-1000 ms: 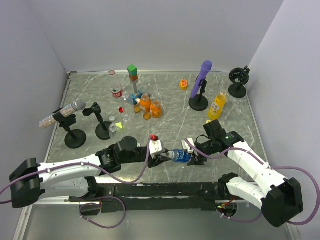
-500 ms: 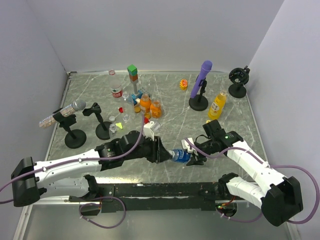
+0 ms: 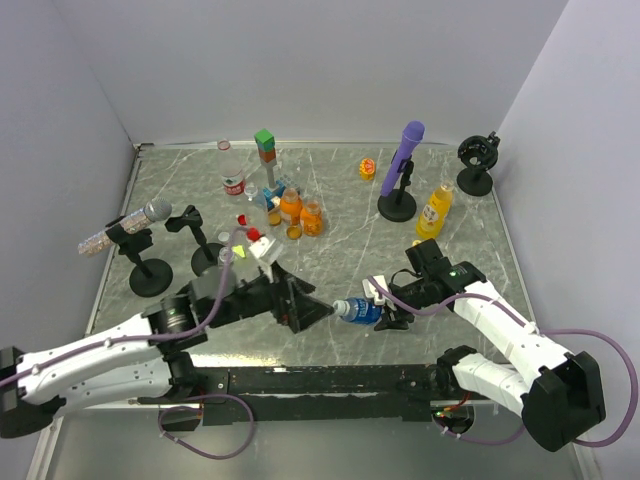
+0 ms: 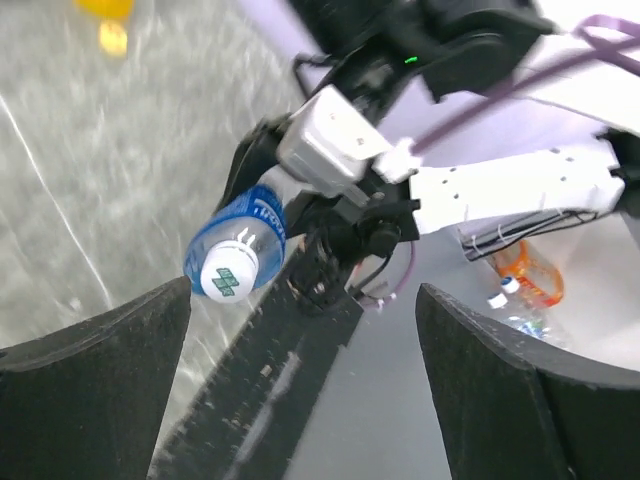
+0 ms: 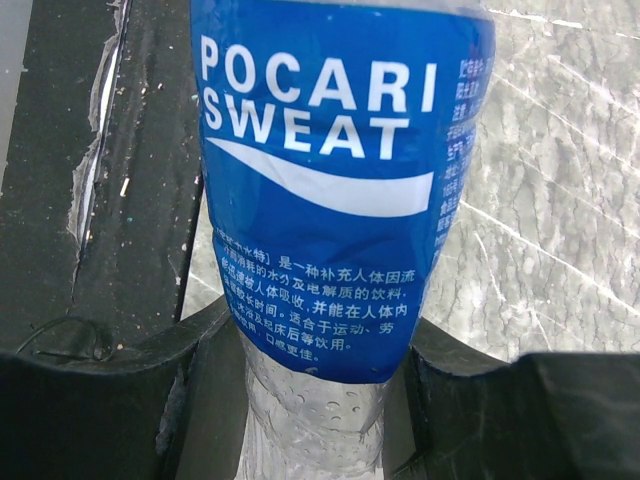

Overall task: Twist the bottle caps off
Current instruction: Unscrew the bottle cap from the plastic bottle.

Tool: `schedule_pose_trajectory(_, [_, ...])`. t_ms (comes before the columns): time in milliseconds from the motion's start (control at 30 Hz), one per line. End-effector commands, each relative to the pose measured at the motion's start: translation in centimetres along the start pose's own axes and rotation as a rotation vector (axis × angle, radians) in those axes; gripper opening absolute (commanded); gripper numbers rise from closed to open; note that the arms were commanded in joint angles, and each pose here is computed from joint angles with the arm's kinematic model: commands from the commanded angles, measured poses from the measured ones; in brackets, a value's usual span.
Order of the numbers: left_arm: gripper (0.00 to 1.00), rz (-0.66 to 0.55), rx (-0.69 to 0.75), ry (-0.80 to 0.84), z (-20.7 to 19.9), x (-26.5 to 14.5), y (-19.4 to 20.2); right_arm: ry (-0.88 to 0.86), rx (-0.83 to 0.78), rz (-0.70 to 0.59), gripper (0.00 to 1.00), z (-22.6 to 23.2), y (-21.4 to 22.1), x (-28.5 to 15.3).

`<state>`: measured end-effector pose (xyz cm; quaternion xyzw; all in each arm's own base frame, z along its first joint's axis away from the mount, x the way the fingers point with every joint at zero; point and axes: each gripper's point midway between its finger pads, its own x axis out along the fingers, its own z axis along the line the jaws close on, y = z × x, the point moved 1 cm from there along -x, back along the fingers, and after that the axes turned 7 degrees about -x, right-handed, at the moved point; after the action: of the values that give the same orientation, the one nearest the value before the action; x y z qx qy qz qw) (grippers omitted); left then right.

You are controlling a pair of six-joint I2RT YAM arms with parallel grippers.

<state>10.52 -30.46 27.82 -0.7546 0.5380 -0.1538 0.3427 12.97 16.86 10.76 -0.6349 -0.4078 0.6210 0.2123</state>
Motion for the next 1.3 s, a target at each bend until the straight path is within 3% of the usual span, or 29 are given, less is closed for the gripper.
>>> schedule_pose_trajectory(0, [0.97,-0.108,0.301,0.08,0.2,-1.7,-1.3,-0.001,-0.042,-0.031,0.18,-0.2,-0.7,0.0])
schedule_pose_trajectory(100, [0.97,-0.076,0.57,0.228,0.3,-2.1,1.1,-0.002,-0.04,-0.029,0.18,-0.2,-0.6,0.0])
schedule_pose_trajectory(200, [0.96,-0.066,0.77,0.245,1.2,-1.4,1.5,-0.001,-0.038,-0.027,0.19,-0.2,-0.6,0.0])
schedule_pose_trajectory(300, [0.98,0.008,0.878,0.236,1.9,0.3,2.0,-0.002,-0.035,-0.027,0.19,-0.2,-0.5,0.1])
schedule_pose_trajectory(500, [0.95,0.104,0.966,0.237,2.8,3.5,2.7,-0.001,-0.035,-0.024,0.19,-0.2,-0.5,0.0])
schedule_pose_trajectory(733, [0.85,0.083,0.94,0.264,3.0,4.7,2.6,-0.004,-0.036,-0.025,0.19,-0.1,-0.5,0.1])
schedule_pose_trajectory(1133, [0.5,0.143,0.883,0.294,3.0,5.8,3.3,-0.002,-0.04,-0.025,0.19,-0.1,-0.5,0.0])
schedule_pose_trajectory(1267, [0.21,0.138,0.852,0.287,2.8,5.8,3.1,-0.005,-0.038,-0.025,0.19,-0.2,-0.5,0.1])
